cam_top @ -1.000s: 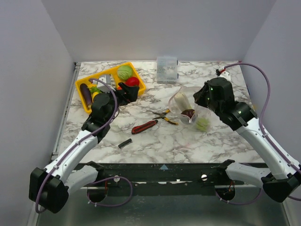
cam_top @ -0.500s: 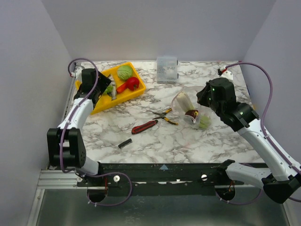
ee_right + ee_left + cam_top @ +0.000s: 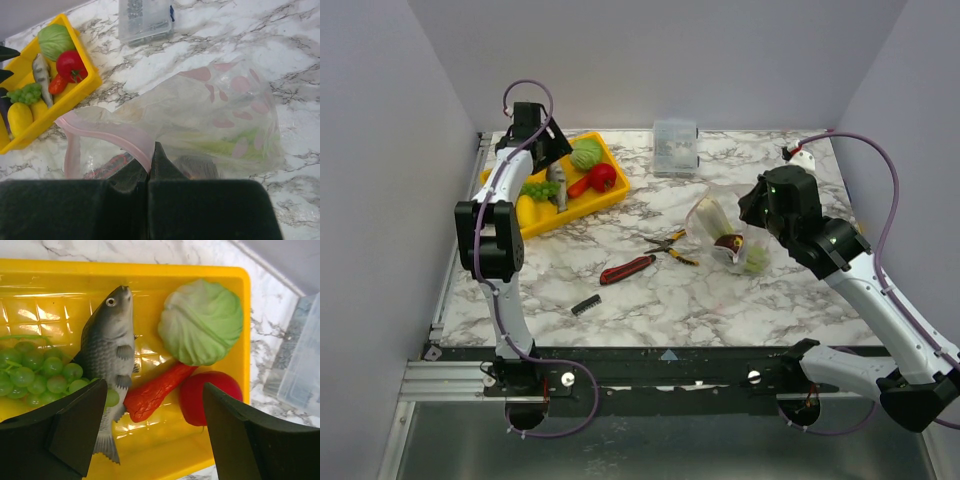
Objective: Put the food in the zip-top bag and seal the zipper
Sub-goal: Pick up the fake vegetable from the bin.
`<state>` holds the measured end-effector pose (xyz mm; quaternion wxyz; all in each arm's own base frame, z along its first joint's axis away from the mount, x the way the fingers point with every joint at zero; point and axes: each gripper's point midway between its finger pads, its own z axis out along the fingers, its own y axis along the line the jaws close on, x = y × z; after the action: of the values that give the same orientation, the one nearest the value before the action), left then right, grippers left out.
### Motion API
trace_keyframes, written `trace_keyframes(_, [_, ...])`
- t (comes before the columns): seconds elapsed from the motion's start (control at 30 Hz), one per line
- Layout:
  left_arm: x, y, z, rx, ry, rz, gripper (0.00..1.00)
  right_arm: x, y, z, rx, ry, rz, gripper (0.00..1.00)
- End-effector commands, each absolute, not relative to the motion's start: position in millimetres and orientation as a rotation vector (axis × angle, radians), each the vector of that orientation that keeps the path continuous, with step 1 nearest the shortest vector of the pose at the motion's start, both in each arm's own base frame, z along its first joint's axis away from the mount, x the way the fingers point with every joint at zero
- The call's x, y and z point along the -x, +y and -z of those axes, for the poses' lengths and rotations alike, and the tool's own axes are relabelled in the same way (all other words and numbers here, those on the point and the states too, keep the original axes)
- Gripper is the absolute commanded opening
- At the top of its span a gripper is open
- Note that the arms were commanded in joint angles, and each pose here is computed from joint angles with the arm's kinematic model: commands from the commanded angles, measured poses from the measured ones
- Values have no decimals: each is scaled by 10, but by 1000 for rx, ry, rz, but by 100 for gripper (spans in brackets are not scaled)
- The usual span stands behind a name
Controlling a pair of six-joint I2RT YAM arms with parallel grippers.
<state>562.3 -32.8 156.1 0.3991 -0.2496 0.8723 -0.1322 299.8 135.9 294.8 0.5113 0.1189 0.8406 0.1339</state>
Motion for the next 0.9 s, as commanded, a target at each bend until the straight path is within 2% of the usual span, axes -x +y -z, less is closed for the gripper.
trace_keyframes(0.0, [-5619, -285, -1361, 605, 2296, 277, 79, -2997, 1306, -3058, -294, 2000, -300, 0])
trace_keyframes(0.2, [-5684, -372, -1143, 754, 2359, 334, 81, -2995, 1330, -3061, -296, 2003, -317, 0])
trace_keyframes(0.4, [-5588, -465, -1275, 640, 2286, 417, 80, -2980, 1334, -3035, -301, 2008, -324, 0])
trace_keyframes(0.53, [-5487, -824, -1395, 447, 2224, 674, 76, -2979, 1348, -3007, -301, 2014, -331, 0])
trace_keyframes(0.63, [-5431, -1050, -1376, 431, 2214, 842, 73, -2982, 1369, -2998, -298, 2017, -339, 0])
trace_keyframes(0.87, [-5457, -1259, -1221, 484, 2242, 791, 75, -2958, 1355, -3027, -301, 2011, -345, 0])
